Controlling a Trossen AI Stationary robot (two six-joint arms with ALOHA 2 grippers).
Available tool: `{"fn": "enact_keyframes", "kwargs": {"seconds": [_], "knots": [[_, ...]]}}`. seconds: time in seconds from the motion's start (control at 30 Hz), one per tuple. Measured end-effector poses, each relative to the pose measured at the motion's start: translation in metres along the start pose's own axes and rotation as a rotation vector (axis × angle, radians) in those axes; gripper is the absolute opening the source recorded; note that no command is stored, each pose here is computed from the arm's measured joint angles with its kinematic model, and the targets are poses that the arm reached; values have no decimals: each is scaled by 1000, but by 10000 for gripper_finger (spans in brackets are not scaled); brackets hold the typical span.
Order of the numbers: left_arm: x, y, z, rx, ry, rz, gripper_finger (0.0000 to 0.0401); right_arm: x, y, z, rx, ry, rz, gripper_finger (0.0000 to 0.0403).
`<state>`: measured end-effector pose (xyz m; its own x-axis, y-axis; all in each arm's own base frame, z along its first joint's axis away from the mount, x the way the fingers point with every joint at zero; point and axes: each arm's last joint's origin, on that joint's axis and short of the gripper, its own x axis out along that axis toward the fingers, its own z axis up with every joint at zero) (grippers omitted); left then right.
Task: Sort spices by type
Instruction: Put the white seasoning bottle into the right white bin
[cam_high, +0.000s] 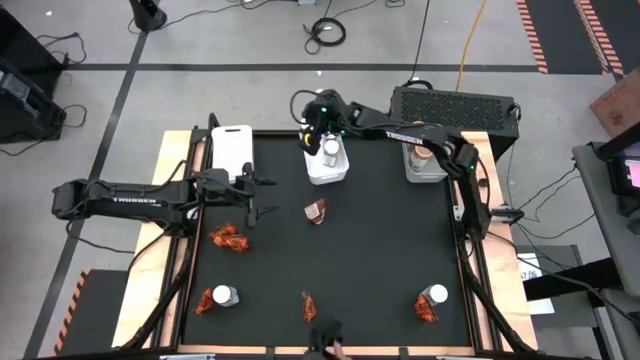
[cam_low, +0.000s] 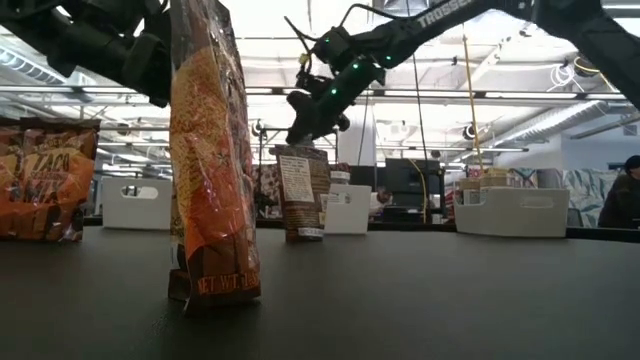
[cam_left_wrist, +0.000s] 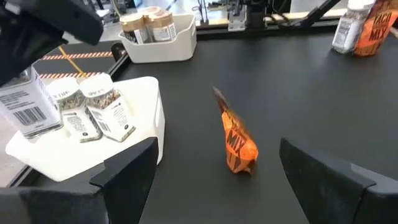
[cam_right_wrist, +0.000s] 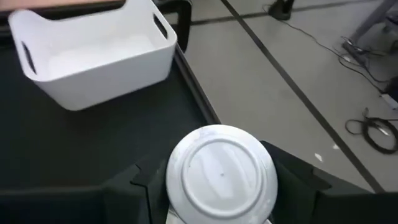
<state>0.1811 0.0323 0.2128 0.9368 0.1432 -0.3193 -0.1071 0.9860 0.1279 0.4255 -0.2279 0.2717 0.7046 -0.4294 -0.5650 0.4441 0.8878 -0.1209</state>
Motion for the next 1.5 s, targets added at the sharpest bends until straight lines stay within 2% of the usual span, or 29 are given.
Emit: {"fn": "enact_keyframes", "kwargs": {"seconds": [0.2, 0.37, 0.47, 0.7, 0.97, 1.2, 1.5], "knots": [[0, 6, -1, 9, 2, 7, 338, 25, 1, -10, -3, 89, 8, 196], [0, 9, -2, 1, 4, 5, 338, 33, -5, -20, 101, 138, -7, 196], [-1, 9, -2, 4, 6, 5, 338, 36, -8, -26, 109, 188, -12, 196], [-1, 10, -2, 7, 3, 2, 338, 35, -6, -27, 140, 201, -4, 202], [-1, 9, -2, 1, 1, -9, 338, 35, -5, -27, 202, 199, -11, 244], [-1, 9, -2, -1, 0, -16, 338, 33, -8, -24, 187, 178, -17, 271], [-1, 9, -2, -1, 0, -17, 338, 21, -8, -13, 162, 139, -24, 264]]}}
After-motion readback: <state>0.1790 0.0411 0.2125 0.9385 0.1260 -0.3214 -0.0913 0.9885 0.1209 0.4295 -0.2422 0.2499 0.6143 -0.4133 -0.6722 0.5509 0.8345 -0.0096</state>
